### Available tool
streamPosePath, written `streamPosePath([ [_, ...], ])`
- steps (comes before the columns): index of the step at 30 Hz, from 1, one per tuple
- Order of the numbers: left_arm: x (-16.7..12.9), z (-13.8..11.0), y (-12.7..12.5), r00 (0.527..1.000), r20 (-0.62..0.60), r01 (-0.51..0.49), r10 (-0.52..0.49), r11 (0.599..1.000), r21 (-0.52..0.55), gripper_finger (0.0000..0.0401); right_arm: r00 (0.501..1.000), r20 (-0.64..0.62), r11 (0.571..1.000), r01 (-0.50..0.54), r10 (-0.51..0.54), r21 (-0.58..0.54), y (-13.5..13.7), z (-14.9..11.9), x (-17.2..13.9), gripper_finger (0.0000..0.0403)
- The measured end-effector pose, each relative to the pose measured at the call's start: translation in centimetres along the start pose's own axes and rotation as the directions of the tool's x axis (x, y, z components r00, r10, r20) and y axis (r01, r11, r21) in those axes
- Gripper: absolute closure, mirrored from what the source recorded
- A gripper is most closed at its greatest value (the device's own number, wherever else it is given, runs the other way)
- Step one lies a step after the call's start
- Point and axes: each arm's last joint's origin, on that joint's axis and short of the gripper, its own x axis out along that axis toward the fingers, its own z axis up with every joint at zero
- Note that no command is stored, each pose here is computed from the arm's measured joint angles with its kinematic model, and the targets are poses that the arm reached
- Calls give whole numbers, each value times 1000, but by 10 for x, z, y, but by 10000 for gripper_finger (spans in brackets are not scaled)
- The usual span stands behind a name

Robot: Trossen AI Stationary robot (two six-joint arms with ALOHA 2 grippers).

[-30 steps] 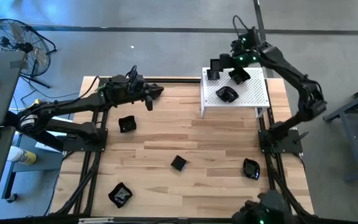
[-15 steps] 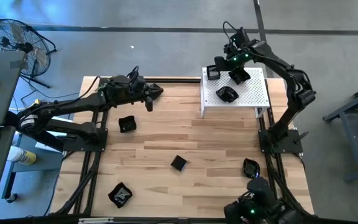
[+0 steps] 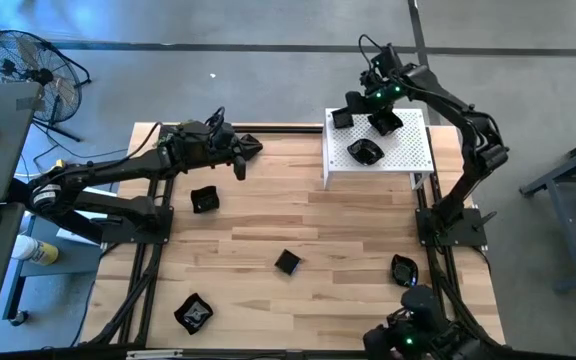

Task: Pick & Place Mini shaped plates
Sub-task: Stack the square plate on top of the stacked square plates on the shelf, then stack the distorted square plate on top of the stacked distorted square plates on the shelf

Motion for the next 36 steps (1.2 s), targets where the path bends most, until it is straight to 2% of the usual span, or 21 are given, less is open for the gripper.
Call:
streamPosePath([
  [5,0,-1,0,1000,-15,-5,5,1000,-1,384,999,34,997,2,0,-73,7,-5,-19,334],
  [10,0,-6,2,998,-62,-21,21,1000,-3,384,998,55,981,-6,17,-195,23,-20,-45,375],
  [13,-1,-10,3,994,-104,-17,17,1000,0,384,994,84,947,-32,62,-319,40,-40,-58,398],
  [15,-2,-11,2,991,-133,12,-8,1000,24,384,988,110,917,-59,111,-394,49,-56,-61,397],
  [22,-9,-24,-9,952,-277,149,-127,987,59,384,940,184,850,-161,287,-502,57,-123,-52,401],
  [27,-18,-48,-31,877,-458,211,-144,972,99,384,905,254,835,-168,341,-523,58,-157,-57,397],
  [33,-34,-74,-55,740,-652,225,-165,974,8,384,871,333,829,-136,360,-542,57,-178,-77,400],
  [36,-44,-85,-66,688,-711,179,-146,983,-28,384,851,361,822,-133,381,-554,57,-181,-86,399],
])
